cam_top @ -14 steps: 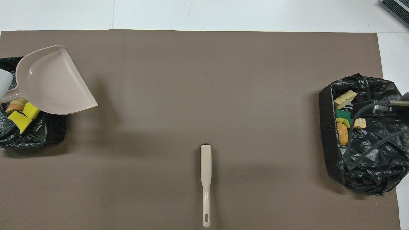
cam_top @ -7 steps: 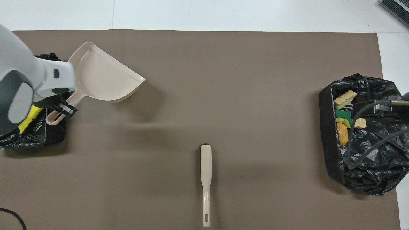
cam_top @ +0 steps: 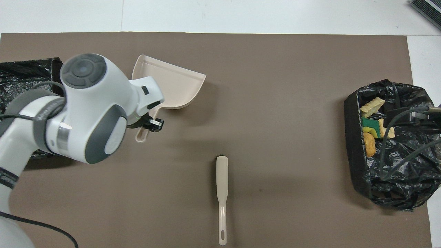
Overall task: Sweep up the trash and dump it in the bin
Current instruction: 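Lower the dustpan onto the table beside the brush and release it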
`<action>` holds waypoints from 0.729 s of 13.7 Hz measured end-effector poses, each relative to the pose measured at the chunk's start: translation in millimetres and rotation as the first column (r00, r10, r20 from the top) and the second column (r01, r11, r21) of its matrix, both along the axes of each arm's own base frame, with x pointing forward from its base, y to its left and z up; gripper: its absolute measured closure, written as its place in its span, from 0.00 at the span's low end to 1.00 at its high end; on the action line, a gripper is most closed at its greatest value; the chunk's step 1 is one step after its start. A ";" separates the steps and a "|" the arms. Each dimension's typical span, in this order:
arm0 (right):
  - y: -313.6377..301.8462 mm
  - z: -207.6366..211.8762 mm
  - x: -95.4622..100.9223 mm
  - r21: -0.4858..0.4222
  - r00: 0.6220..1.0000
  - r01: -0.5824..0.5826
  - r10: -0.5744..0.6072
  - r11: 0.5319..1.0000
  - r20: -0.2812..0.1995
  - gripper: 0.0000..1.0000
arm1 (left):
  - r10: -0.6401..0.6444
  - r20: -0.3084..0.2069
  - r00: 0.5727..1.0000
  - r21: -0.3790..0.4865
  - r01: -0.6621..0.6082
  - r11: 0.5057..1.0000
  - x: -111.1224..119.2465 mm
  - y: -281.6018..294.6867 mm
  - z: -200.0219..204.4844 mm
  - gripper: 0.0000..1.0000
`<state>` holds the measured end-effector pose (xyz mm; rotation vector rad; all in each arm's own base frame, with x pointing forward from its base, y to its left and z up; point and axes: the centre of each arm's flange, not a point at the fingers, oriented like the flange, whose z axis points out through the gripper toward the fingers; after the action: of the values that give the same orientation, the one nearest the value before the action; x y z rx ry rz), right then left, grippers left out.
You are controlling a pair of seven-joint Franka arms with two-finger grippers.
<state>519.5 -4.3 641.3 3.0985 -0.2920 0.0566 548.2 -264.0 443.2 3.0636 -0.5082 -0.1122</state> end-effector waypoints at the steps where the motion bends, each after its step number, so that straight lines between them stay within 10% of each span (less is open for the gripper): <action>1: 0.8 -0.3 0.2 0.000 1.000 -0.001 0.001 1.000 -0.001 0.00 | 0.034 0.030 0.999 -0.017 -0.034 0.999 -7.4 -26.0 -8.3 0.68; 10: 7.6 -1.5 0.9 0.001 1.000 -0.015 0.015 1.000 -0.003 0.00 | 0.240 0.040 0.970 -0.127 -0.233 0.964 -36.6 -146.5 -80.8 0.68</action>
<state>520.4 3.4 639.7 3.1017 -0.2682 0.0520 511.7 -410.4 362.5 2.9845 -0.1411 0.0103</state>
